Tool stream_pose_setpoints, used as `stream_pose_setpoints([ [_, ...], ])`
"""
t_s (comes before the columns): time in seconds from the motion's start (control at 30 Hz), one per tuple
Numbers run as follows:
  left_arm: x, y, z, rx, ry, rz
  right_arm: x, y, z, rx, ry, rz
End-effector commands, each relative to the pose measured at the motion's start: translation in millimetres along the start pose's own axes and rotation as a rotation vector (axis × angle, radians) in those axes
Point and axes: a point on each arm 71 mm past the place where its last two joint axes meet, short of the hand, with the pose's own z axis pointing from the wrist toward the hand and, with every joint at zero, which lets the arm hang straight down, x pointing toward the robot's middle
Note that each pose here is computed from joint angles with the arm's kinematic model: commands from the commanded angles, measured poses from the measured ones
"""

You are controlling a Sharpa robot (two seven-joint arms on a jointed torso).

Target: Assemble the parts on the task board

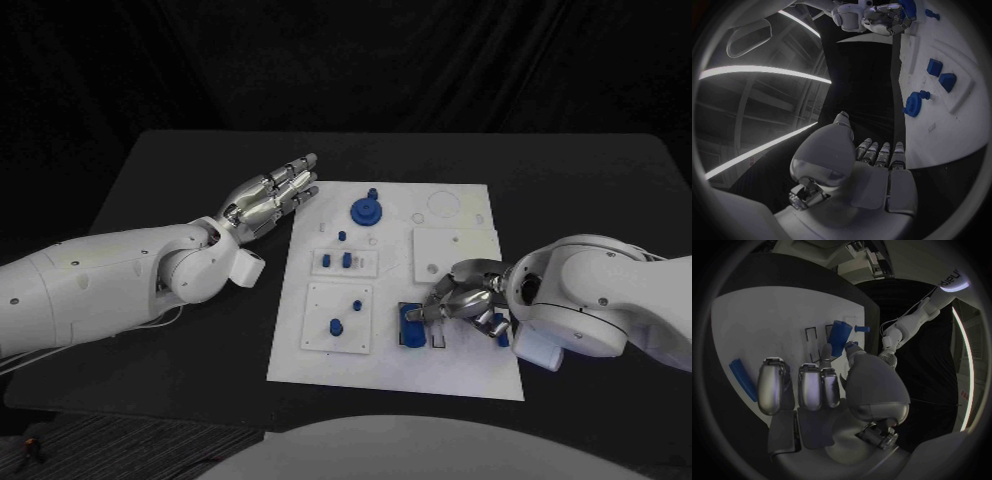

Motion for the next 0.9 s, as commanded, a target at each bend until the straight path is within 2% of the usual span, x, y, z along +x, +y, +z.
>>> stream_pose_setpoints([
  [0.03,2.2,0.1,0.1,0.007,0.015,-0.009,5.5,-4.5,1.5,0.039,0.027,-0.012],
  [0.4,2.5,0.4,-0.6,0.001,0.019,-0.013,4.4,-7.5,-1.9,0.032,0.007,0.009],
  [0.67,2.0,0.7,-1.7,-0.003,0.020,-0.015,3.9,-7.1,-17.1,-0.064,-0.046,0.040],
  [0.9,1.2,1.2,-1.9,-0.008,0.022,-0.016,-1.1,-2.0,-32.4,-0.147,-0.109,-0.008],
])
